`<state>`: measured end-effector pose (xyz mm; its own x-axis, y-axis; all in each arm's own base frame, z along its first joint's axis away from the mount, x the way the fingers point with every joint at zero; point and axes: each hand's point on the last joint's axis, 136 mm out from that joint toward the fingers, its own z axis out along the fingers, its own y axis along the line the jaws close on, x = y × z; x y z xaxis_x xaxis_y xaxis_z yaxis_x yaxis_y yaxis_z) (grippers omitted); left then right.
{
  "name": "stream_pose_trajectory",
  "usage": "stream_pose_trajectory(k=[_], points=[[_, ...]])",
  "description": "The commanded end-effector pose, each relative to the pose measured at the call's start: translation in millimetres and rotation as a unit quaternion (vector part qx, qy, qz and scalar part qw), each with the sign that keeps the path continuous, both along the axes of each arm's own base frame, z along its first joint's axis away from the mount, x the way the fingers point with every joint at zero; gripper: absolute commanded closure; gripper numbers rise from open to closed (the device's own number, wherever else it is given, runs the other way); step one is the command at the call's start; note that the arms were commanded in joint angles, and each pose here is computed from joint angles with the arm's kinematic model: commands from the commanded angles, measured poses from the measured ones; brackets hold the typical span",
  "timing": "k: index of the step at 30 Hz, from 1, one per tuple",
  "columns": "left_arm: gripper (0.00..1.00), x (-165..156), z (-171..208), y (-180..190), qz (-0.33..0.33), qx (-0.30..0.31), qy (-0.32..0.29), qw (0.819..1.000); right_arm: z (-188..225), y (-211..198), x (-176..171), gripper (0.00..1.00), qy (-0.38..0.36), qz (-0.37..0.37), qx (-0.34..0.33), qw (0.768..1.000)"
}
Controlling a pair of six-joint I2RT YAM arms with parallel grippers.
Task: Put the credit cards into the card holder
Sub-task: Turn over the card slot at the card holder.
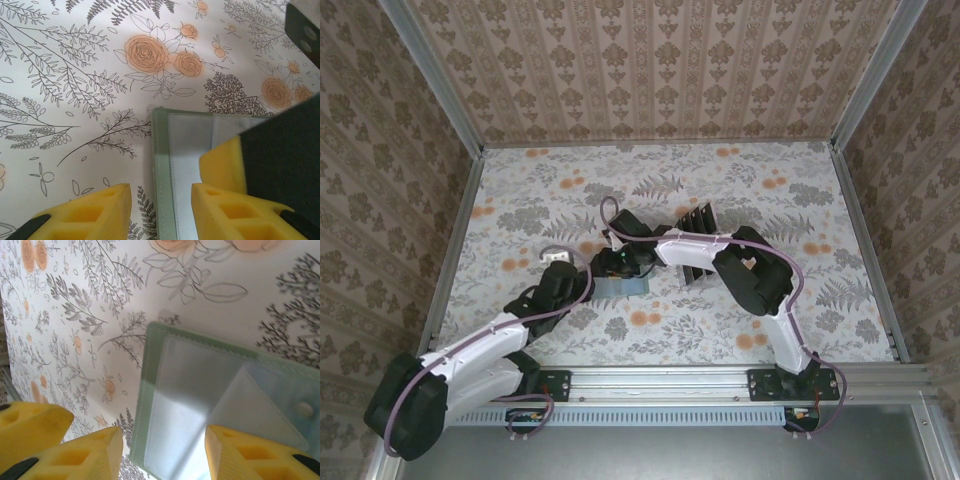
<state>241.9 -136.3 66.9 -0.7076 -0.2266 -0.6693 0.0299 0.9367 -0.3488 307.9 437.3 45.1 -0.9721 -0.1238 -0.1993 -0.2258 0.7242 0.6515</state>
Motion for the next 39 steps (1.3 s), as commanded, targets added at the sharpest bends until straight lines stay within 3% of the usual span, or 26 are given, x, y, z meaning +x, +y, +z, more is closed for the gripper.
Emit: stream_pose_trajectory(k=[1, 15, 19, 24, 30, 37, 39], points=[[0.59, -8, -4, 3, -0.004, 0.001, 0.010, 1.000, 10, 22, 0, 0.51, -0.002, 0.018, 0.017, 1.000], [0.58, -17, -1, 13, 0.012, -0.009, 0.007, 1.000, 109, 49, 26, 0.51, -0.078, 0.052, 0.058, 0.994], [0.58, -15, 2, 11, 0.011, -0.009, 0.004, 1.000, 121, 15, 31, 0.51, -0.103, 0.032, 0.032, 0.994], [0.56, -10, 6, 11, 0.008, 0.008, 0.008, 1.000, 112, -76, 39, 0.51, -0.140, -0.024, -0.073, 0.987], [0.40, 3, 10, 6, 0.007, 0.019, 0.019, 1.000, 87, -178, 24, 0.52, -0.163, -0.052, -0.247, 0.954], [0.18, 19, 15, -1, 0.003, 0.025, 0.023, 0.999, 67, -216, 5, 0.58, -0.150, -0.052, -0.329, 0.931], [0.07, 23, 17, -3, 0.001, 0.029, 0.023, 0.999, 61, -219, 1, 0.61, -0.145, -0.046, -0.347, 0.926]])
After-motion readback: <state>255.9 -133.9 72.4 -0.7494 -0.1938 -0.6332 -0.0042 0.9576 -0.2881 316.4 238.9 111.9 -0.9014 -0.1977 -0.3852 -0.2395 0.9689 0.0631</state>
